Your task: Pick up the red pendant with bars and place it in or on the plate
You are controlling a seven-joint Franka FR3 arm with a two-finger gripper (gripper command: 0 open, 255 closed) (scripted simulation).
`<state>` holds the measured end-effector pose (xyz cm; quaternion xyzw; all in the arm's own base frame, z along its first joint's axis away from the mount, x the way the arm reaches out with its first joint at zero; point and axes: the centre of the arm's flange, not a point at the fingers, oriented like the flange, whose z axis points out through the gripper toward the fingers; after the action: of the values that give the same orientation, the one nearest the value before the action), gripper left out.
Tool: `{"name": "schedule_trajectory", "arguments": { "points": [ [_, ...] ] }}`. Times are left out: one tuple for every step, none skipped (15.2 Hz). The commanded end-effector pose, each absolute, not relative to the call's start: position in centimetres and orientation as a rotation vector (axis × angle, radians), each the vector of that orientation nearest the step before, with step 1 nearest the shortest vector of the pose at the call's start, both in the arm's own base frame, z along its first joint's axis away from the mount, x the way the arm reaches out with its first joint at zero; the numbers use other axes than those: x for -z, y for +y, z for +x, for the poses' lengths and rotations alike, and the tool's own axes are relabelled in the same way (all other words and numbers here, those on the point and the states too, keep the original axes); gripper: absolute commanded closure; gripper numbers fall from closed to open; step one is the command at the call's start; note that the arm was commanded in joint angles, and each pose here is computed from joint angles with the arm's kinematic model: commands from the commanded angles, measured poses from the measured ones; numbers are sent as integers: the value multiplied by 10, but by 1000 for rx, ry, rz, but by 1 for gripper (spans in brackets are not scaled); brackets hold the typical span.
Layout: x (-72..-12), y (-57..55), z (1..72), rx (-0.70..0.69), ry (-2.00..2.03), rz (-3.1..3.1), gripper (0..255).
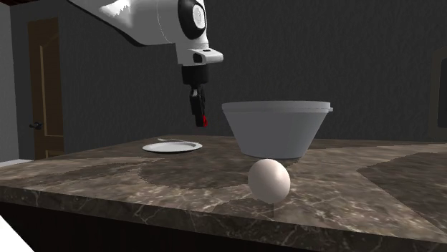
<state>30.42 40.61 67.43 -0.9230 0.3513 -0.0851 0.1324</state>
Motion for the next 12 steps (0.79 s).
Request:
{"name": "schedule_trajectory", "arguments": {
  "points": [
    [-673,436,300,244,1020,-2675,255],
    [-673,449,298,244,1020,-2675,255],
    [-673,463,297,244,1020,-2675,255],
    [-673,476,295,244,1020,-2675,255],
    [-673,489,293,244,1020,-2675,255],
    [-673,502,292,244,1020,-2675,255],
    [-673,515,290,244,1020,-2675,255],
    [-673,528,288,244,1020,-2675,255],
    [-674,541,287,244,1020,-2675,255],
    [-674,549,286,244,1020,-2675,255],
    [-668,549,286,244,1020,-2675,255],
    [-663,549,286,244,1020,-2675,255]
  ]
}}
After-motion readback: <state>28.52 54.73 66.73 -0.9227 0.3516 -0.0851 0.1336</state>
